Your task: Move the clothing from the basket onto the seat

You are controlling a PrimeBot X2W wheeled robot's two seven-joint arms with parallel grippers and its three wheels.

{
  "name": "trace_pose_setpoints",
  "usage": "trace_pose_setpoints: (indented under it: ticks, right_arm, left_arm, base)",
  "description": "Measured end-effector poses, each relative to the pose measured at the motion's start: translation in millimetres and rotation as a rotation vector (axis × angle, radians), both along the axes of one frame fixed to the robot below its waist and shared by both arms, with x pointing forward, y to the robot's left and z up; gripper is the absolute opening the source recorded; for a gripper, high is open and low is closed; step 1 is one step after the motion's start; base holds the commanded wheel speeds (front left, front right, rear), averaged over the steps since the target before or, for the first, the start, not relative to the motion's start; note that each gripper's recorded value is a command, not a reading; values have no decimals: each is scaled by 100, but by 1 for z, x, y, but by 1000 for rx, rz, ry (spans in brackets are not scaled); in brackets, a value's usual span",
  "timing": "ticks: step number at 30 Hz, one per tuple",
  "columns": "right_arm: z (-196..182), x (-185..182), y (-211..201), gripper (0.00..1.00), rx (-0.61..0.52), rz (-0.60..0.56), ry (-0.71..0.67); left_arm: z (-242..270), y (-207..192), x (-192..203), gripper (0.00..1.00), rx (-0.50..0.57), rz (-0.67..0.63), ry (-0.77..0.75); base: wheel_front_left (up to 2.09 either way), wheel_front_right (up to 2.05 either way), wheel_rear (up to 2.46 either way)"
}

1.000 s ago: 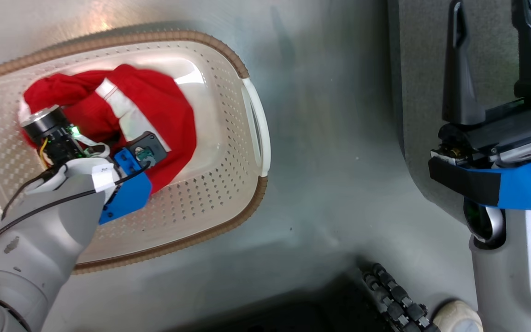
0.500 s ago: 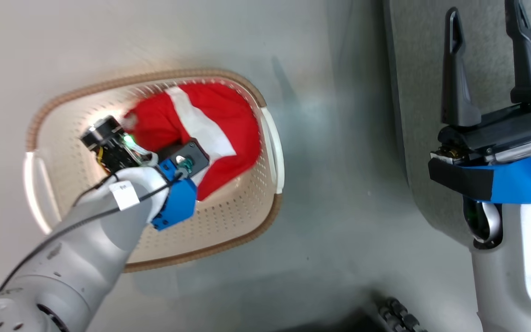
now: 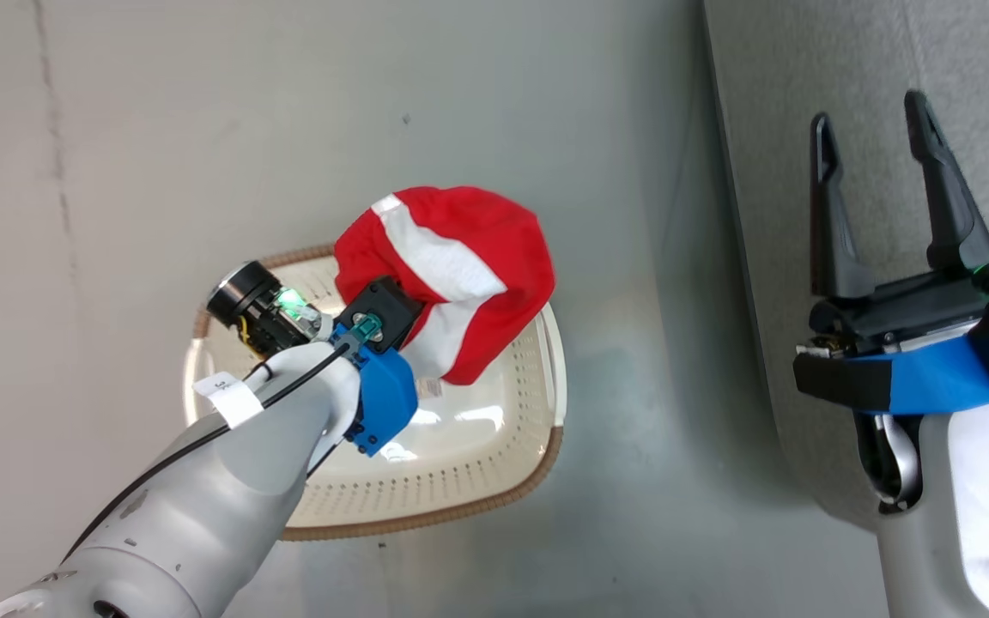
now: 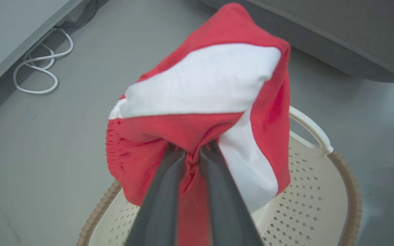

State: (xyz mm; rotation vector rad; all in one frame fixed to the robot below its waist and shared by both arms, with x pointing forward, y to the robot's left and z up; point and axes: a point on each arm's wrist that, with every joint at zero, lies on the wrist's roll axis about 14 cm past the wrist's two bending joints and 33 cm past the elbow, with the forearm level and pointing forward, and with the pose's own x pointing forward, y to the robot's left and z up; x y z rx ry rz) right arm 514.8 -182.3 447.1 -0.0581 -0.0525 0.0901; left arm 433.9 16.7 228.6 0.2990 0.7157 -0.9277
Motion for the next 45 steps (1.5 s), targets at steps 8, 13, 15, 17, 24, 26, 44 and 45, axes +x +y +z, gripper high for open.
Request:
trace_pose_setpoints:
  ticks: [8, 13, 15, 17, 24, 26, 44, 45]
  right_arm:
    - [32, -21, 7, 100, 18, 16, -42]
    - [52, -35, 12, 100, 33, 27, -71]
    - [58, -42, 13, 100, 38, 28, -79]
    - [63, -49, 14, 100, 47, 29, -85]
    - [83, -71, 18, 100, 64, 38, -117]
    - [87, -78, 19, 100, 68, 42, -124]
    - [101, -111, 35, 100, 107, 83, -146]
    - [100, -112, 36, 100, 108, 85, -145]
  left_arm:
    - [76, 6, 19, 0, -110, 110, -156]
    - [127, 12, 30, 0, -171, 176, -280]
    - [147, 15, 33, 0, -210, 223, -317]
    - [167, 15, 32, 0, -255, 258, -351]
    - [237, 20, 28, 0, -418, 363, -475]
    - [254, 20, 25, 0, -461, 374, -506]
    - [335, 12, -9, 0, -615, 340, -665]
    - [337, 12, -9, 0, -618, 338, -667]
  base:
    - [0, 0, 0]
    - [0, 0, 0]
    - [0, 0, 0]
    - [0, 0, 0]
    - [0, 0, 0]
    - [0, 0, 0]
    - [0, 0, 0]
    - [0, 0, 0]
